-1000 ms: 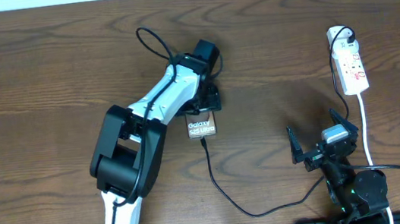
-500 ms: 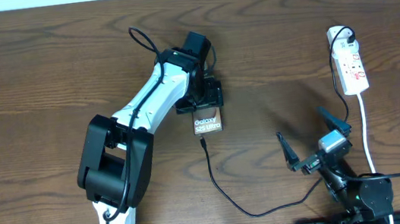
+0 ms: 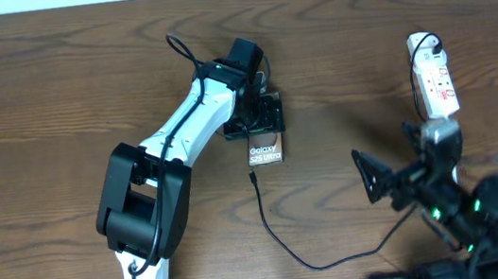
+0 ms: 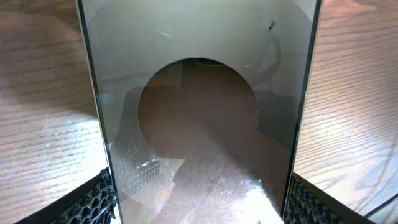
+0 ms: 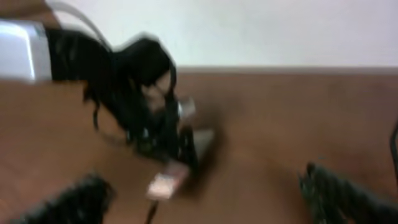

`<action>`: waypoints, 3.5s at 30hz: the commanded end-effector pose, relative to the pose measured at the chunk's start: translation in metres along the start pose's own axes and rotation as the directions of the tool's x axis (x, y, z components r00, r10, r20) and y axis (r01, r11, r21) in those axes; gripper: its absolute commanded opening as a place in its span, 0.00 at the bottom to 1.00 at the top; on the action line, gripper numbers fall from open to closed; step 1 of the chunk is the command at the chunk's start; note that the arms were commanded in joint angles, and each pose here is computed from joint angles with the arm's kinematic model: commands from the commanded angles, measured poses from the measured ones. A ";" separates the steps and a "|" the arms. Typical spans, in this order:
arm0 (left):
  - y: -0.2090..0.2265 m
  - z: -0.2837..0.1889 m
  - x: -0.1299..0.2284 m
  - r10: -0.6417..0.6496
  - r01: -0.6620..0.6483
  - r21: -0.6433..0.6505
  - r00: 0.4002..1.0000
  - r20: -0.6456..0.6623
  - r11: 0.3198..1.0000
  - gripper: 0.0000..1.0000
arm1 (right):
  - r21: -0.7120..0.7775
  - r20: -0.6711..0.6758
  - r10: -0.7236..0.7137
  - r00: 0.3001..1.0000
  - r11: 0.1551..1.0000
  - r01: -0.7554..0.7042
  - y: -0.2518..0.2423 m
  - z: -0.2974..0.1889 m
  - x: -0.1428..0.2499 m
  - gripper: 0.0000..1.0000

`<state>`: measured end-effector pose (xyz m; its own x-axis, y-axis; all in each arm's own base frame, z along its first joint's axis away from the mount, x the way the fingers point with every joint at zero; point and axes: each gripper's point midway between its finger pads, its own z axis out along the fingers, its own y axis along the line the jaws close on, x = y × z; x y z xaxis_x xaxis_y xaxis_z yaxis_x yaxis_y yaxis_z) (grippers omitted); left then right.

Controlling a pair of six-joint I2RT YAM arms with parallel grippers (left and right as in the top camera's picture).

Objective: Plug charger to phone and switch on socket

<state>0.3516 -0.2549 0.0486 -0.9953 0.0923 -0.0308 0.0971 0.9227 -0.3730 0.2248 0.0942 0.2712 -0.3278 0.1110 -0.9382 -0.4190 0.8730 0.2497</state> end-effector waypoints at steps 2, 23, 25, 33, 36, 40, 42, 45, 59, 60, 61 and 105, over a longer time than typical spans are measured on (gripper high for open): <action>-0.019 -0.016 -0.006 0.029 -0.032 0.085 0.999 0.034 0.996 0.77 | -0.053 -0.190 0.069 0.979 0.995 -0.081 0.013 0.019 -0.020 0.99; -0.026 -0.023 -0.010 0.009 -0.013 0.181 1.000 0.022 0.983 0.77 | 0.010 -0.715 0.340 0.611 0.879 -0.477 0.014 0.130 0.111 0.75; -0.027 -0.023 -0.011 0.012 -0.016 0.189 1.000 0.024 0.982 0.77 | 0.036 -0.733 0.362 0.575 0.866 -0.498 0.015 0.141 0.124 0.75; -0.028 -0.023 -0.011 0.013 -0.018 0.190 1.000 0.027 0.982 0.77 | 0.051 -0.760 0.383 0.526 0.841 -0.539 0.026 0.187 0.165 0.74; -0.028 -0.023 -0.012 0.013 -0.018 0.190 1.000 0.027 0.982 0.77 | 0.041 -0.753 0.390 0.530 0.832 -0.554 0.032 0.200 0.170 0.72; -0.028 -0.023 -0.012 0.016 -0.021 0.189 0.999 0.028 0.982 0.77 | 0.029 -0.731 0.400 0.552 0.827 -0.561 0.035 0.209 0.166 0.65; -0.028 -0.023 -0.012 0.016 -0.021 0.189 0.999 0.028 0.982 0.77 | 0.021 -0.725 0.400 0.561 0.827 -0.562 0.036 0.211 0.164 0.59; -0.028 -0.023 -0.012 0.016 -0.021 0.190 0.999 0.028 0.982 0.77 | 0.021 -0.723 0.402 0.562 0.826 -0.563 0.036 0.212 0.164 0.47; -0.029 -0.024 -0.014 0.020 -0.027 0.193 0.999 0.038 0.981 0.78 | 0.023 -0.707 0.402 0.582 0.836 -0.548 0.032 0.215 0.162 0.01; -0.029 -0.024 -0.014 0.020 -0.027 0.193 0.999 0.038 0.981 0.78 | 0.022 -0.705 0.402 0.584 0.836 -0.548 0.032 0.216 0.161 0.01; -0.029 -0.024 -0.014 0.020 -0.027 0.193 0.999 0.037 0.981 0.79 | 0.019 -0.704 0.400 0.587 0.837 -0.547 0.032 0.216 0.161 0.01; 0.047 -0.090 -0.048 -0.187 0.157 0.482 0.982 0.015 0.862 0.85 | -0.012 -0.777 0.038 0.628 0.997 -0.076 0.068 0.192 0.223 0.01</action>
<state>0.3986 -0.1941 0.1100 -0.9944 -0.0710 0.0786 -0.1054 0.5883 -0.8017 0.2978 0.2721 0.0517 -0.8919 -0.2023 -0.4044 -0.3767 0.8272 0.4170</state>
